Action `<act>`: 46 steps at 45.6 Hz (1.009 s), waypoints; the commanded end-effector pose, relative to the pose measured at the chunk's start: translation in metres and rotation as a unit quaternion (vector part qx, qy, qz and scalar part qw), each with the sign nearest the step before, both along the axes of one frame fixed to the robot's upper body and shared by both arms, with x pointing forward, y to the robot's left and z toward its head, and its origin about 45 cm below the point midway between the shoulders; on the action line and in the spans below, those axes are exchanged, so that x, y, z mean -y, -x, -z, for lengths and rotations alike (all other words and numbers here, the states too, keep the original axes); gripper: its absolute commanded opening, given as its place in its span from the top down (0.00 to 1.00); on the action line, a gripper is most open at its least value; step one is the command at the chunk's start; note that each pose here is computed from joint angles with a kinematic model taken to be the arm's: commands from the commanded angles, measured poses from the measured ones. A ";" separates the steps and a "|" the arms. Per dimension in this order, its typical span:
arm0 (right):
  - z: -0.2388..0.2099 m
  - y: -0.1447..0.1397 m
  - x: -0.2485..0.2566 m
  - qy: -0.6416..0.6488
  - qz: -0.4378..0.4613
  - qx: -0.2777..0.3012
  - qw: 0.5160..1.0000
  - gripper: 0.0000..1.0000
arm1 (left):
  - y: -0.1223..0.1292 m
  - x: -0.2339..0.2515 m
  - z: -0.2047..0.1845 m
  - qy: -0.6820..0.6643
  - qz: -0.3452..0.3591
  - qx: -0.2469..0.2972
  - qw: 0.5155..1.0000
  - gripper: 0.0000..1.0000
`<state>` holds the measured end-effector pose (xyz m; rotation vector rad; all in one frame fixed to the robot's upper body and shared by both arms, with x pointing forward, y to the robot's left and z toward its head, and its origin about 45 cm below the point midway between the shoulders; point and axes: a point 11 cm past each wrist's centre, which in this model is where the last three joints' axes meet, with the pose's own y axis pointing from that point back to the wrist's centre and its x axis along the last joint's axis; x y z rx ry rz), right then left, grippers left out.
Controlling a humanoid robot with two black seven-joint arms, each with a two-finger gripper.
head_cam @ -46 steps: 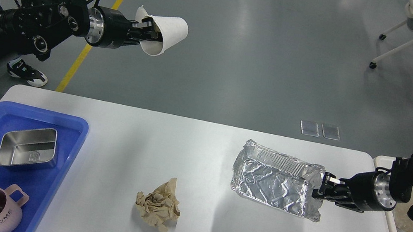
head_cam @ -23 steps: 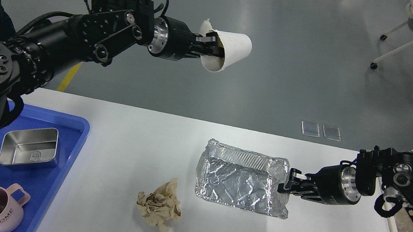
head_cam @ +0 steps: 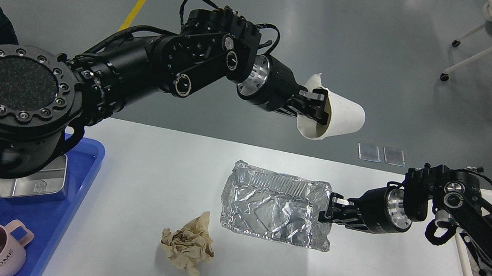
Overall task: Tidy desktop
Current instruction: 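Lower the paper cup into the foil tray held by the right gripper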
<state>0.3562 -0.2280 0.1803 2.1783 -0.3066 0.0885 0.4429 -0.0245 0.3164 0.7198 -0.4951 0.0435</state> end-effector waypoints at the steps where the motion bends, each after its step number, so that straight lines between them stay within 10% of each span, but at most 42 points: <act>1: 0.004 -0.002 0.008 0.006 0.013 -0.004 1.000 1.00 | 0.004 -0.003 0.010 -0.050 0.011 -0.002 0.999 1.00; 46: 0.005 -0.004 0.008 0.004 0.018 -0.006 1.000 1.00 | 0.023 -0.031 0.092 -0.152 0.000 -0.055 0.987 1.00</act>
